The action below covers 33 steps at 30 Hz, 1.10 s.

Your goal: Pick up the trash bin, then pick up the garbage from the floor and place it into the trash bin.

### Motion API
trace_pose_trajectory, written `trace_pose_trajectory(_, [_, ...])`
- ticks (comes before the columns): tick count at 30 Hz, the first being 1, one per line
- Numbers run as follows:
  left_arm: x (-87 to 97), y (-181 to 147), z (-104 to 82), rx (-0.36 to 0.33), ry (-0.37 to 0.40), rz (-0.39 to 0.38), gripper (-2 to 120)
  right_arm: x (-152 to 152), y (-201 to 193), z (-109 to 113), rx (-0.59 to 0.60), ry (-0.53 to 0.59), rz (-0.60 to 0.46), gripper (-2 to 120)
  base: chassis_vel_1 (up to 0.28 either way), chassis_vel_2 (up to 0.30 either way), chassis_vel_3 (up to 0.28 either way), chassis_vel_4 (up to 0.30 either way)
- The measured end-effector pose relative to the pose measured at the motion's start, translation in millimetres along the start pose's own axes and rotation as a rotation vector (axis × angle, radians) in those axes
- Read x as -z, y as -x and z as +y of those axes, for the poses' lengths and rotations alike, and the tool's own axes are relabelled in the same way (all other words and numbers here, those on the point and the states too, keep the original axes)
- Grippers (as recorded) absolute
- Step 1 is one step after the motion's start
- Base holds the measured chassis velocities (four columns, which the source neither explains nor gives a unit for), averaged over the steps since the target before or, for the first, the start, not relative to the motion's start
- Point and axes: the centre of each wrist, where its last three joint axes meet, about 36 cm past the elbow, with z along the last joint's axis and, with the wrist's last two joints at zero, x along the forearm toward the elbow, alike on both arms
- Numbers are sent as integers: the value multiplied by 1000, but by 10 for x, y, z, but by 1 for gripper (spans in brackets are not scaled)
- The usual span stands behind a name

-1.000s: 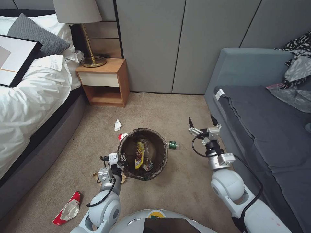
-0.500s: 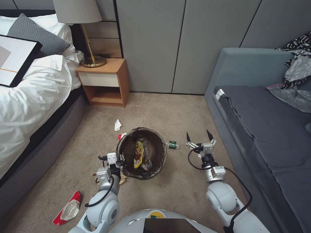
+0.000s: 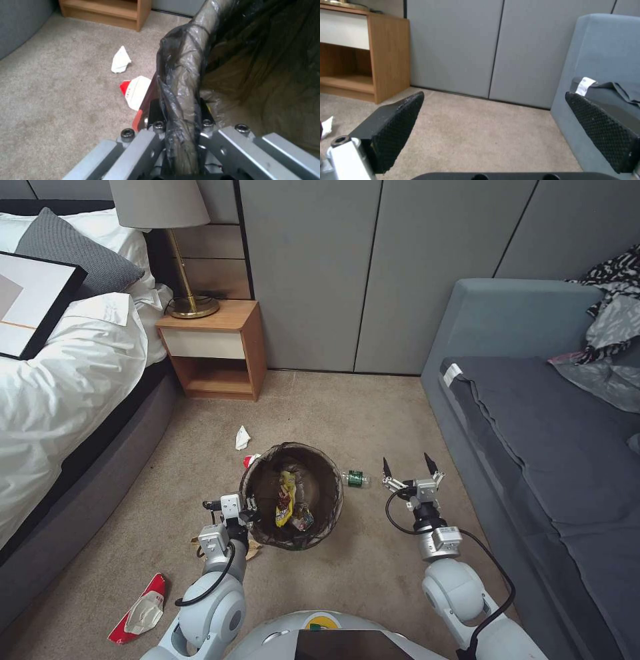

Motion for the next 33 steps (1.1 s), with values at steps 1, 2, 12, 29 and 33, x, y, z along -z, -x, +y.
trace_pose_trajectory(1, [0, 1, 0, 0, 0, 0, 2, -1, 3, 3, -1, 1, 0, 100, 0, 0, 0, 0])
trace_pose_trajectory(2, [0, 1, 0, 0, 0, 0, 2, -1, 3, 3, -1, 1, 0, 100, 0, 0, 0, 0])
trace_pose_trajectory(12, [-3, 10, 3, 3, -1, -1, 2, -1, 17, 41, 1, 9, -2, 100, -83, 72, 78, -76])
trace_pose_trajectory(29, [-4, 12, -2, 3, -3, -1, 2, -3, 35, 71, -3, 16, -5, 100, -108, 104, 102, -106])
trace_pose_trajectory(33, [-4, 12, -2, 4, -3, -1, 2, -11, 44, 80, -6, 14, -10, 100, -118, 126, 125, -116])
